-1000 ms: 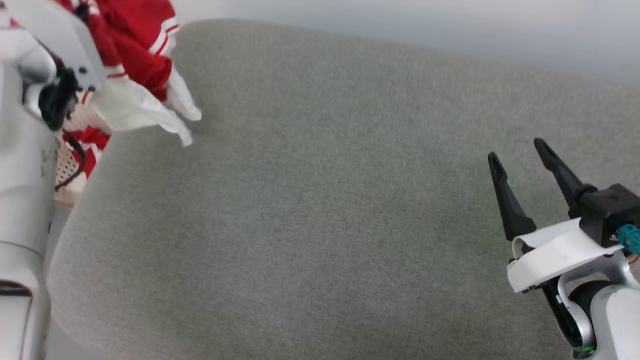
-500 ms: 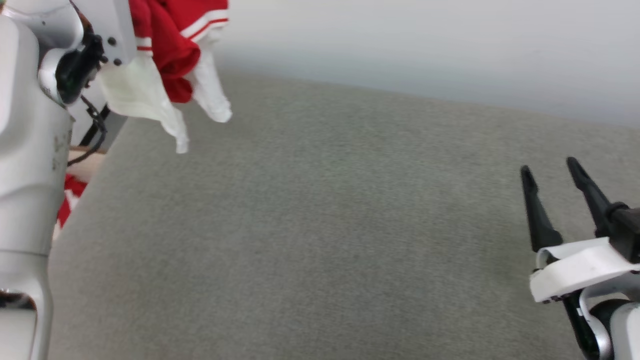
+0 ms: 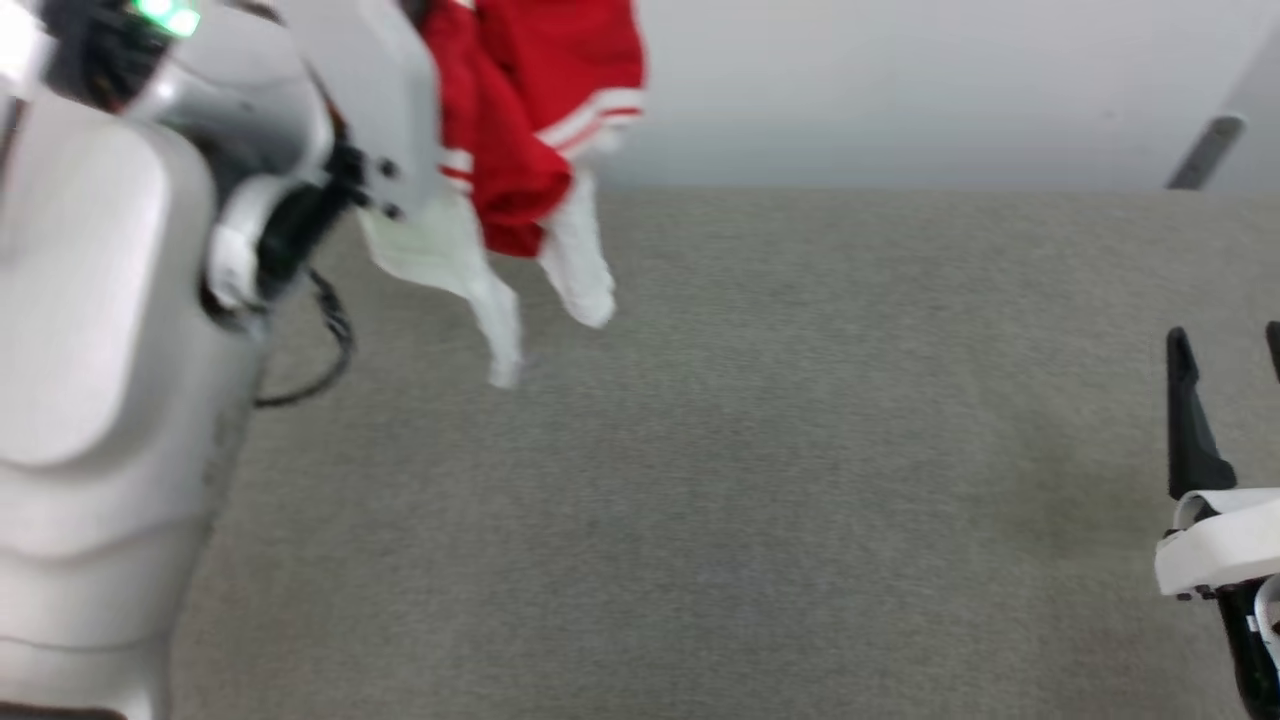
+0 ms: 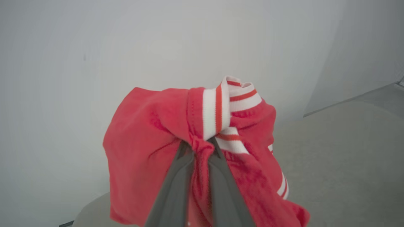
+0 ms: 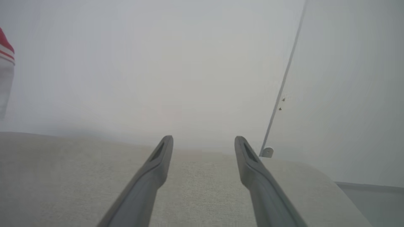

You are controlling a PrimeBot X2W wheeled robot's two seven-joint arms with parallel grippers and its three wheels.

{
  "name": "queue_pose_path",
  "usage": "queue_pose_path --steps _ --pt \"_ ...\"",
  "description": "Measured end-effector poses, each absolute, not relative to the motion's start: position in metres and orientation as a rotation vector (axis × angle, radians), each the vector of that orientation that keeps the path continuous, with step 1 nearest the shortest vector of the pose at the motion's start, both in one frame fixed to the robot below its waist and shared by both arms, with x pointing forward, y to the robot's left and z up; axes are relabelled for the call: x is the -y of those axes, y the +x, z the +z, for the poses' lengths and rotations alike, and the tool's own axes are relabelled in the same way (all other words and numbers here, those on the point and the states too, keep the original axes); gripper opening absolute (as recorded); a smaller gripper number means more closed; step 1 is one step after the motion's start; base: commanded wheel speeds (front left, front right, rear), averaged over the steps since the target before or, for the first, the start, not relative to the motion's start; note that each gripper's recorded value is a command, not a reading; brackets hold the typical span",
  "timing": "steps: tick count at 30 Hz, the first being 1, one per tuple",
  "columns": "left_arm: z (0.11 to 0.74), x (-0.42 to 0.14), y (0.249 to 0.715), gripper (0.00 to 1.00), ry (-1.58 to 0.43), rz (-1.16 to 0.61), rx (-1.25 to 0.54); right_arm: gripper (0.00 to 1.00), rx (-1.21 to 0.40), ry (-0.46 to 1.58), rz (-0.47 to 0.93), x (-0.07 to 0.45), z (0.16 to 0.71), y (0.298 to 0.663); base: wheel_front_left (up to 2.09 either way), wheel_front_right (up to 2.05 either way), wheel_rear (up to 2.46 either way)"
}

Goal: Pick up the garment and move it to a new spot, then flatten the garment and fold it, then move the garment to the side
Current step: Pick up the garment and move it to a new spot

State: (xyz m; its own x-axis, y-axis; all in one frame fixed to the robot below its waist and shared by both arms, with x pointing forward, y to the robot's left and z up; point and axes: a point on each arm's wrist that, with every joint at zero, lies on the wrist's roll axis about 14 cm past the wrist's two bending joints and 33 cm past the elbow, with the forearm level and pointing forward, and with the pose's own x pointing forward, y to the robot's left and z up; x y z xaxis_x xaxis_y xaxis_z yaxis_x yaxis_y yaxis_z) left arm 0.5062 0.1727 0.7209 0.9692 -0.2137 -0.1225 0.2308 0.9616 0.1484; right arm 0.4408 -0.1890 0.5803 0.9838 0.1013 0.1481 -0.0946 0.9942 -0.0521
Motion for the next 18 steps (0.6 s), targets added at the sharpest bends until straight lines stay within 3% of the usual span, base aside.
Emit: queue_pose_path --steps 9,18 --pt "0.674 -0.076 0.499 0.0 0.156 -0.454 -0.215 1.0 0.098 -0.04 -0.05 0.241 0.557 0.424 0.0 0.0 0.0" --pt "0.563 -0.046 0.489 0.0 0.17 -0.54 -0.518 1.0 0.032 -0.016 -0.122 0.26 0.525 0.412 0.0 0.0 0.0"
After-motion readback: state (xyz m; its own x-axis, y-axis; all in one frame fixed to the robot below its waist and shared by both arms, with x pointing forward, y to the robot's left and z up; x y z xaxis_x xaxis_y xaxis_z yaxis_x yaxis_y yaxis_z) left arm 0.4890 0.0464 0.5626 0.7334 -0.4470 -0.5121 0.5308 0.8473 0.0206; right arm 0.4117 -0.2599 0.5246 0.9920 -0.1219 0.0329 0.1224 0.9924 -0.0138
